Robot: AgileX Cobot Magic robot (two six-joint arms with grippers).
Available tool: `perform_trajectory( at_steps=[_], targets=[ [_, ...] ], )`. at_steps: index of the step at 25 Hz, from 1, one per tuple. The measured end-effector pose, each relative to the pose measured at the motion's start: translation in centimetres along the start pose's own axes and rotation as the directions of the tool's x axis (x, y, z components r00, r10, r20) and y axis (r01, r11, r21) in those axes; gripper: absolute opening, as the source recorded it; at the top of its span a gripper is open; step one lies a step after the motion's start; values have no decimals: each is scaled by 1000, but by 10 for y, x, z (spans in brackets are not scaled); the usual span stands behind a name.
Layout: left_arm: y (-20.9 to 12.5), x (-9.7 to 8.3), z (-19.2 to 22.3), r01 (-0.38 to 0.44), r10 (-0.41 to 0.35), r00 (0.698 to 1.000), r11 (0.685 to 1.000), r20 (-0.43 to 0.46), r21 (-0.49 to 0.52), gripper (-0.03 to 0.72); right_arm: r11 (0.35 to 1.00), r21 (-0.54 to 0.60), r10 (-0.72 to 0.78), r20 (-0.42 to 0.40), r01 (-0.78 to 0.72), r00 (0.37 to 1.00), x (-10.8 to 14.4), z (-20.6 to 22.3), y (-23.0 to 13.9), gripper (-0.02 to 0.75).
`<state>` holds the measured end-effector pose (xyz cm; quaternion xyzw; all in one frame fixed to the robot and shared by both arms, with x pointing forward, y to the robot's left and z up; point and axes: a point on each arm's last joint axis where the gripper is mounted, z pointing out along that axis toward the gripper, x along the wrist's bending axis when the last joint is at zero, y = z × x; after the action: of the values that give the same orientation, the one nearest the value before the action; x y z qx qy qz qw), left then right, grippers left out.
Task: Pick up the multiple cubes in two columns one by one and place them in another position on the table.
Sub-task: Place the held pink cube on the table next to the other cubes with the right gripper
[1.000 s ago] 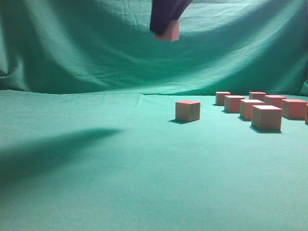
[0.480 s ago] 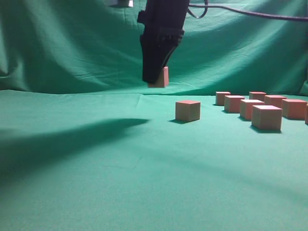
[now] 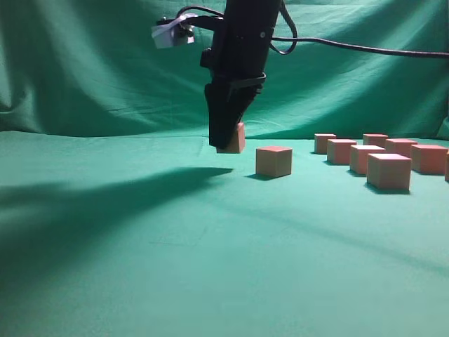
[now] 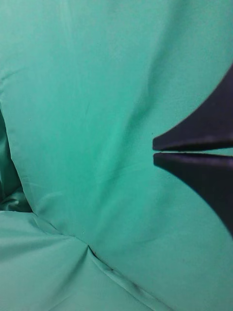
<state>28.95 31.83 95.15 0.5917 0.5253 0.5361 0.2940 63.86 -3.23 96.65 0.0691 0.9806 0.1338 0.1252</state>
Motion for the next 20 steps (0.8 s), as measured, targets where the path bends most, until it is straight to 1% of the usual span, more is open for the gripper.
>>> perform_trajectory(
  at_steps=[8, 15, 20],
  targets=[
    [0, 0, 0, 0, 0, 1000, 1000, 0, 0, 0, 1000, 4, -8, 1, 8, 1000, -4, 1, -4, 260],
    [0, 0, 0, 0, 0, 1000, 1000, 0, 0, 0, 1000, -13, -16, -35, 15, 999, 0, 10, -4, 260],
    [0, 0, 0, 0, 0, 1000, 1000, 0, 0, 0, 999, -21, -39, -40, 38, 998, 0, 11, -3, 260]
  ],
)
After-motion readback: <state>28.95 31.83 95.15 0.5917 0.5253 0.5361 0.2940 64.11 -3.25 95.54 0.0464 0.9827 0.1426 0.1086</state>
